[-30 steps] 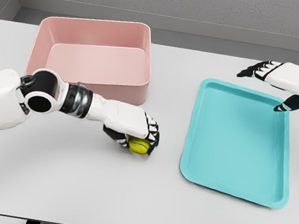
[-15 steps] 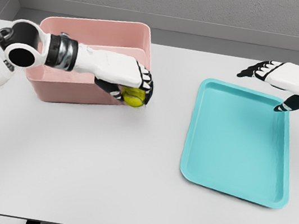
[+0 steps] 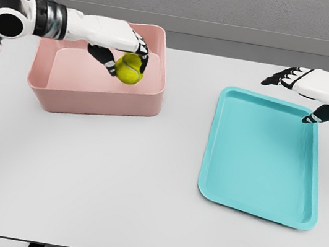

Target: Put the tennis from the blue tray into the pink basket with both arms

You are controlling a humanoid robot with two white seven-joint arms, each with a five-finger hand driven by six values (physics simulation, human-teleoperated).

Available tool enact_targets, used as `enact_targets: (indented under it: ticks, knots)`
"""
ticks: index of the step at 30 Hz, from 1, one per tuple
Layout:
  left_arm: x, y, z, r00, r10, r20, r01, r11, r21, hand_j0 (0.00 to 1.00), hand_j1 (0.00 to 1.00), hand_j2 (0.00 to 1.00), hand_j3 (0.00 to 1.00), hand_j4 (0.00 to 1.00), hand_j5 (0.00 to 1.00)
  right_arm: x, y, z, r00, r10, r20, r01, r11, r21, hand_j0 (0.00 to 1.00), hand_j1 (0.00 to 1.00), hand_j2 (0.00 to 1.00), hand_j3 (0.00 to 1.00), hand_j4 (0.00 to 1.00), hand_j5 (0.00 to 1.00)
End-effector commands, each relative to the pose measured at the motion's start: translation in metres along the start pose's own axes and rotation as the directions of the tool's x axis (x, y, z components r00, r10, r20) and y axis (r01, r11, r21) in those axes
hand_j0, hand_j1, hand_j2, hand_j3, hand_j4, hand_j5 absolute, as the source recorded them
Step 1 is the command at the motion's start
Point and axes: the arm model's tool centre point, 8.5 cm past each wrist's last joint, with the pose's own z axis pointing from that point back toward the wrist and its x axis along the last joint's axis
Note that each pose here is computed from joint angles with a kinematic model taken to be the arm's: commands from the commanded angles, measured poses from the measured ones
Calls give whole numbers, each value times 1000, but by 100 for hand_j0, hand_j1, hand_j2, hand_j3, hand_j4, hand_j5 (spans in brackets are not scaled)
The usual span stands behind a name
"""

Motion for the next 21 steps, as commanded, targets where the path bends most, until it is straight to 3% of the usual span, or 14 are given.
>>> enact_targets:
  ticks: [1, 3, 5, 6, 7, 10, 15, 16, 18, 21]
  knots:
    - [-21, -7, 3, 996, 67, -55, -67, 998, 11, 50, 50, 50, 50, 50, 50, 0, -1, 1, 1000, -5, -1, 5, 1000, -4, 100, 100, 100, 100, 100, 100]
    - [-34, -10, 4, 990, 113, -88, -111, 993, 29, 50, 50, 50, 50, 50, 50, -1, -1, 1, 1000, -5, -2, 5, 1000, -3, 100, 100, 100, 100, 100, 100]
    - [-38, -9, 5, 988, 121, -101, -118, 993, 31, 58, 58, 58, 58, 58, 58, -1, -1, 1, 1000, -5, -2, 5, 1000, -3, 100, 100, 100, 100, 100, 100]
    - [-40, -10, 6, 986, 126, -109, -123, 992, 32, 91, 91, 91, 91, 91, 91, -1, -1, 2, 1000, -4, -4, 4, 1000, -3, 100, 100, 100, 100, 100, 100]
    - [-42, -8, 9, 985, 126, -115, -120, 991, 57, 100, 100, 100, 100, 100, 100, -1, -1, 2, 1000, -4, -4, 4, 1000, -3, 100, 100, 100, 100, 100, 100]
    - [-42, -5, 10, 986, 126, -110, -115, 988, 104, 100, 100, 100, 100, 100, 100, -1, -1, 2, 1000, -4, -4, 4, 1000, -3, 100, 100, 100, 100, 100, 100]
    - [-39, -6, 9, 987, 126, -99, -116, 988, 106, 100, 100, 100, 100, 100, 100, -1, -1, 3, 1000, -5, -6, 5, 1000, -4, 100, 100, 100, 100, 100, 100]
    - [-16, 3, 1, 997, 77, -31, -73, 991, 116, 100, 100, 100, 100, 100, 100, -2, -1, 3, 1000, -3, -7, 3, 1000, -4, 100, 100, 100, 100, 100, 100]
    - [14, -3, 42, 997, 54, 60, -62, 988, 143, 100, 100, 100, 100, 100, 100, -2, -1, 4, 1000, -2, -8, 2, 1000, -3, 100, 100, 100, 100, 100, 100]
    - [33, -9, 100, 999, 9, 50, -15, 992, 123, 100, 100, 100, 100, 100, 100, -1, -2, 4, 1000, -1, -7, 1, 1000, -4, 100, 100, 100, 100, 100, 100]
